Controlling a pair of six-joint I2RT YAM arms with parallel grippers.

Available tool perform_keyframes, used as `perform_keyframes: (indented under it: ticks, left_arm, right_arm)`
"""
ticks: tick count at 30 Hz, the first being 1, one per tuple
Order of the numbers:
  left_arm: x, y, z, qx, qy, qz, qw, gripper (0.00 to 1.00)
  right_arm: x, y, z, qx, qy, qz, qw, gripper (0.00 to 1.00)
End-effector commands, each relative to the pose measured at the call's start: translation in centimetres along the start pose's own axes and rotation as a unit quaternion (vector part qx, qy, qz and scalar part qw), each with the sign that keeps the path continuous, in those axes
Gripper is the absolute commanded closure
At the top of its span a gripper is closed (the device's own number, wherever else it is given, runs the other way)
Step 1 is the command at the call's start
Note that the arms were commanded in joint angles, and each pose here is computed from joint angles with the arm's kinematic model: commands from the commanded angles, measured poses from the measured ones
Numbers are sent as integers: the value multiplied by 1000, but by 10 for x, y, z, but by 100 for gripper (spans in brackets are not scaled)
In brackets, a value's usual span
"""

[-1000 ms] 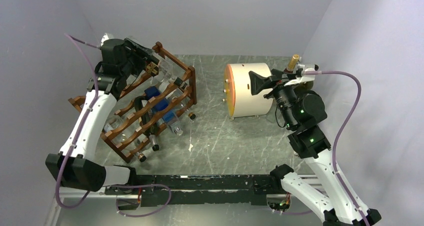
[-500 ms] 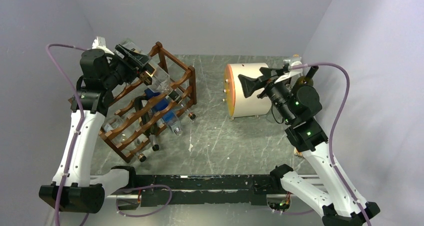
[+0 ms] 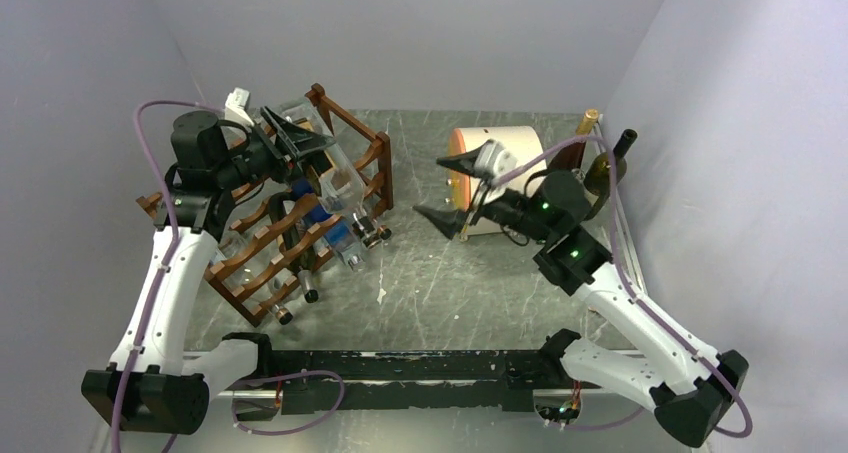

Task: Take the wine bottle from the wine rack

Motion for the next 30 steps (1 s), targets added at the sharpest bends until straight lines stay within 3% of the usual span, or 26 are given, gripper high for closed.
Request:
perform_keyframes:
  ticks: [1,4,9,15,21,30]
  left_arm:
    - [-15,-32,-11,28,82,-119,989,93]
    - [-17,-28,-18,20,115,-130,985,93]
    - [-22,-24,-25,22,141,-120,983,93]
    - [-22,-18,-28,18,166,-113,979,93]
    - [-21,-13,-30,15,178,-105,978,93]
    - [-20,-11,-30,9,179,-96,979,93]
  right_arm:
    - [17,22,-13,-169,-34,73,982,5]
    - [29,35,-20,-266,-33,110,957,7]
    - [50,61,-20,-410,-40,186,892,12]
    - [71,101,-8,-521,-76,179,831,5]
    - [83,112,10,-566,-112,141,804,3]
    - [94,113,16,-584,-126,125,792,3]
Point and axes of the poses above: each gripper's point midway between its finger pads, its own x axis out along the fingers, its own y axis along the line the jaws close on, z = x × y, the point moved 8 cm from there along -x, back along the fingers, and after that the axes turned 3 degrees about -x, right-handed, at the moved point
